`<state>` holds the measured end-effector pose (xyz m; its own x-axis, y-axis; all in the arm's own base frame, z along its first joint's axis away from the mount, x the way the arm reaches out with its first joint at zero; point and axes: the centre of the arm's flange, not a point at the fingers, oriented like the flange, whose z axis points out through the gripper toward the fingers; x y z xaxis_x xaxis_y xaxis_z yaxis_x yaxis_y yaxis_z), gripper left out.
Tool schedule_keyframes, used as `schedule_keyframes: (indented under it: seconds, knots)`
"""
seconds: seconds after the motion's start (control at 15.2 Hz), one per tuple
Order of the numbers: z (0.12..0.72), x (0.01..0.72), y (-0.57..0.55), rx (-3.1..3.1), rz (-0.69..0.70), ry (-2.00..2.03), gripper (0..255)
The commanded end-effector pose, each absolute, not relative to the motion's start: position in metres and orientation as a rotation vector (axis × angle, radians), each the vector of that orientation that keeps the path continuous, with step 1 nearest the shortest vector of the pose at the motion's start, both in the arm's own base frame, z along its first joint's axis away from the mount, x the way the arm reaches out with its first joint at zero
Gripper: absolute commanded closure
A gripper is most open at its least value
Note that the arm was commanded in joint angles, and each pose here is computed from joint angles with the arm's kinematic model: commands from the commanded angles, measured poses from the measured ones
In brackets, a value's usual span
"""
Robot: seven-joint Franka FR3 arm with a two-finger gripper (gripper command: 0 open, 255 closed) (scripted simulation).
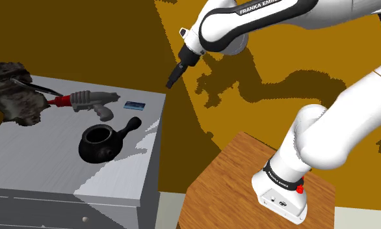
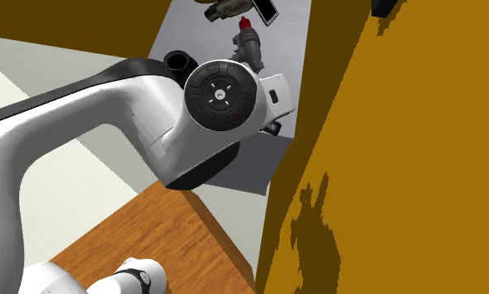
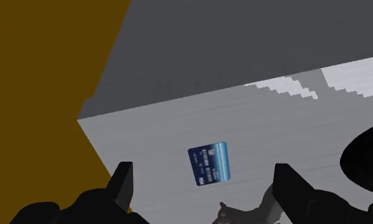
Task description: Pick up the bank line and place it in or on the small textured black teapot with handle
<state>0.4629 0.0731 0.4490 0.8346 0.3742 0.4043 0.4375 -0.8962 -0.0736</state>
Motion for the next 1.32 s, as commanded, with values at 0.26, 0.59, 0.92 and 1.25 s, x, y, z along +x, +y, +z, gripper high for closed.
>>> schedule_keyframes:
  seconds: [0.26, 0.59, 0.92, 1.25]
  knots:
    - [0.402, 0.509, 0.108, -2.777, -0.681, -0.786, 0]
    - [0.368, 0.547, 0.143, -2.707, -0.76, -0.907, 0]
    - [0.342, 0.572, 0.167, -2.664, -0.803, -0.972, 0]
    - [0.32, 0.583, 0.176, -2.664, -0.803, -0.972, 0]
